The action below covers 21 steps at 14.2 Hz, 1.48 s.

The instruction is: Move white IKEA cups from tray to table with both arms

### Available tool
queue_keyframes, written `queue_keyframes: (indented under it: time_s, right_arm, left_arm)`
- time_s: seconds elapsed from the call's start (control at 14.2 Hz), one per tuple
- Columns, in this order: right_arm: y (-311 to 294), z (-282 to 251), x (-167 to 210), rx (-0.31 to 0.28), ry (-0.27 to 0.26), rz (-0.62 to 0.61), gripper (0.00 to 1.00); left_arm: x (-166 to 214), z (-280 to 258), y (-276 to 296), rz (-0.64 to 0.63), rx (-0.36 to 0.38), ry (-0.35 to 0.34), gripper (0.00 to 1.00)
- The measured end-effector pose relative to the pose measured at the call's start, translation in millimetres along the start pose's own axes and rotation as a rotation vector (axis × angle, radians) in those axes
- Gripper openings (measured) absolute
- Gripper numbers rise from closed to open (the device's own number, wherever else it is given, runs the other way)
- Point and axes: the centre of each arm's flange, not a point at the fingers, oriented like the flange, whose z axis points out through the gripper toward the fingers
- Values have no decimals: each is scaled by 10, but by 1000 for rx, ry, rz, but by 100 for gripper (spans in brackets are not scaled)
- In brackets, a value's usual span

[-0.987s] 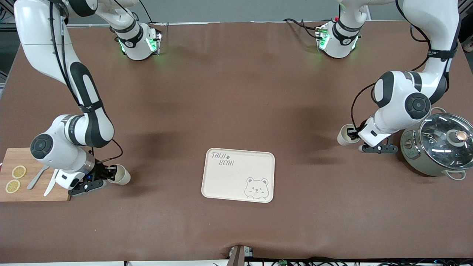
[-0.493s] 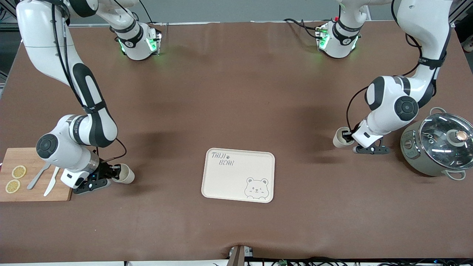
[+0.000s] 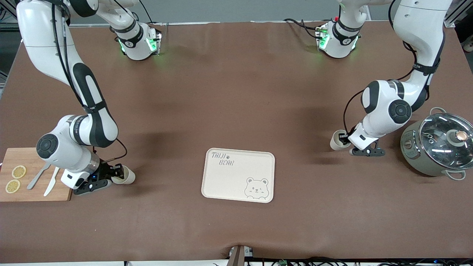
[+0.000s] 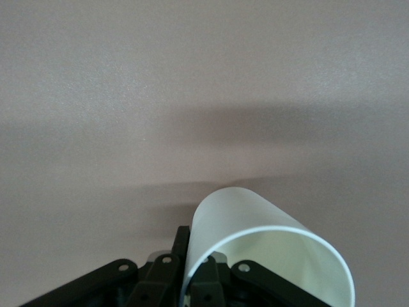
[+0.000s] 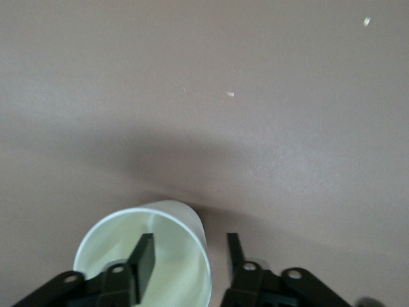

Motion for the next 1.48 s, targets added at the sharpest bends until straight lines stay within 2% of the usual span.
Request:
queue_keyframes:
  time_s: [0.14,0.28,0.56,0.7,0.99,1.13,1.27,1.34,1.48]
  right_arm:
    - [-3,-163,105,21,-28,-6,78]
    - [3,-495,247,62,-97,-15,99]
    - [146,-1593,334,125,-243,-14,100]
    - [237,-2191,216,127,-272,32,100]
    - [476,-3529,-376,108,-267,171,100]
    - [482,-3948,-677,90,-247,204,100]
    - [399,-3999,-890,92,-198,219,100]
    - [325,-3915,-961,85,-167,221,100]
    - [157,-3706,-1093,63,-150,235,100]
  left_arm:
    - [-3,38,11,0,-2,-3,4]
    - [-1,53,29,-4,-5,-1,4]
    - [8,89,51,-9,-8,10,4]
    - [9,119,55,-9,-9,10,4]
    - [5,184,136,-20,-11,12,4]
    - [3,190,200,-10,-12,14,4]
    - [1,186,298,7,-12,17,18]
    - [1,182,347,15,-12,19,30]
    - [5,176,374,19,-12,20,50]
